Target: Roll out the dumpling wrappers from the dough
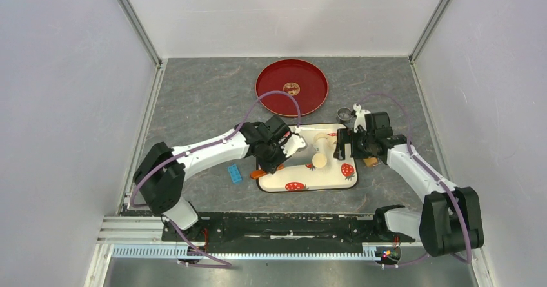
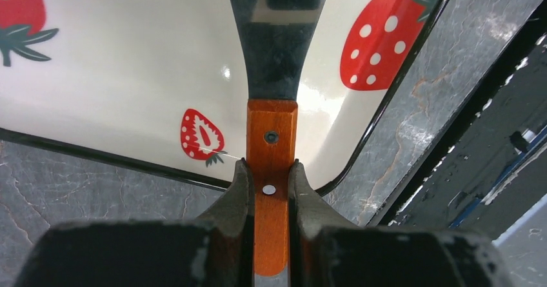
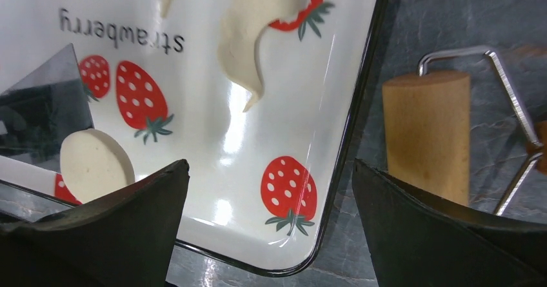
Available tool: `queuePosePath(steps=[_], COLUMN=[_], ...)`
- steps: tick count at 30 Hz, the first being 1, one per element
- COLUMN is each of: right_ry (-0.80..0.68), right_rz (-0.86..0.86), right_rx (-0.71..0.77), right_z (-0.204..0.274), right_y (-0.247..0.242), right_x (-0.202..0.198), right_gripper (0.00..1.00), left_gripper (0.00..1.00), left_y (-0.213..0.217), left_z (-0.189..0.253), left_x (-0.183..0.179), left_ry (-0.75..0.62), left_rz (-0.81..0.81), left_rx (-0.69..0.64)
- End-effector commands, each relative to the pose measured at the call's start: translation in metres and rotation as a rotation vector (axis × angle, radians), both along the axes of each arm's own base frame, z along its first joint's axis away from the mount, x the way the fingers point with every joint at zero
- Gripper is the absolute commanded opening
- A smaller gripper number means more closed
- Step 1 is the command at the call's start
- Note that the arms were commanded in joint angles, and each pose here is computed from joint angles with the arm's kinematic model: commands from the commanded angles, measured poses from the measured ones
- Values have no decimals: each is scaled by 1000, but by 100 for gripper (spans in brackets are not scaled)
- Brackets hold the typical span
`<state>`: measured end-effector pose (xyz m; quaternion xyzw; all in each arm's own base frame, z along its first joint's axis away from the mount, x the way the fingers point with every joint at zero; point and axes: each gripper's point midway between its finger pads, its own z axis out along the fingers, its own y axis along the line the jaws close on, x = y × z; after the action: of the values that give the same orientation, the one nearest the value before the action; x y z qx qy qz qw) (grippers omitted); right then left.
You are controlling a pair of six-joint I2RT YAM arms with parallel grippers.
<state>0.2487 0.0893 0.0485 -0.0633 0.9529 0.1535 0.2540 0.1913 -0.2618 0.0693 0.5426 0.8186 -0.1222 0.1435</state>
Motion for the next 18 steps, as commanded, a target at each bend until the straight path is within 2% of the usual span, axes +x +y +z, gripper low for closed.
queuePosePath(steps=[1, 7, 15, 18], right_ry=[-118, -142, -189, -200], right_rz=[-24, -22, 24, 37], right_rx=[9, 12, 64, 98], right_z=[43, 56, 73, 79], right_y=[0, 1, 12, 19], right_x=[24, 27, 32, 33], right_gripper=[98, 98, 98, 95], left_gripper=[2, 2, 2, 2], left_y=[-14, -5, 25, 38], left_z=[23, 38, 51, 55], left_x=[8, 22, 59, 71], left_ry=[-16, -28, -74, -82], left_rz=[49, 128, 307, 371], left_rx=[-148, -220, -256, -265])
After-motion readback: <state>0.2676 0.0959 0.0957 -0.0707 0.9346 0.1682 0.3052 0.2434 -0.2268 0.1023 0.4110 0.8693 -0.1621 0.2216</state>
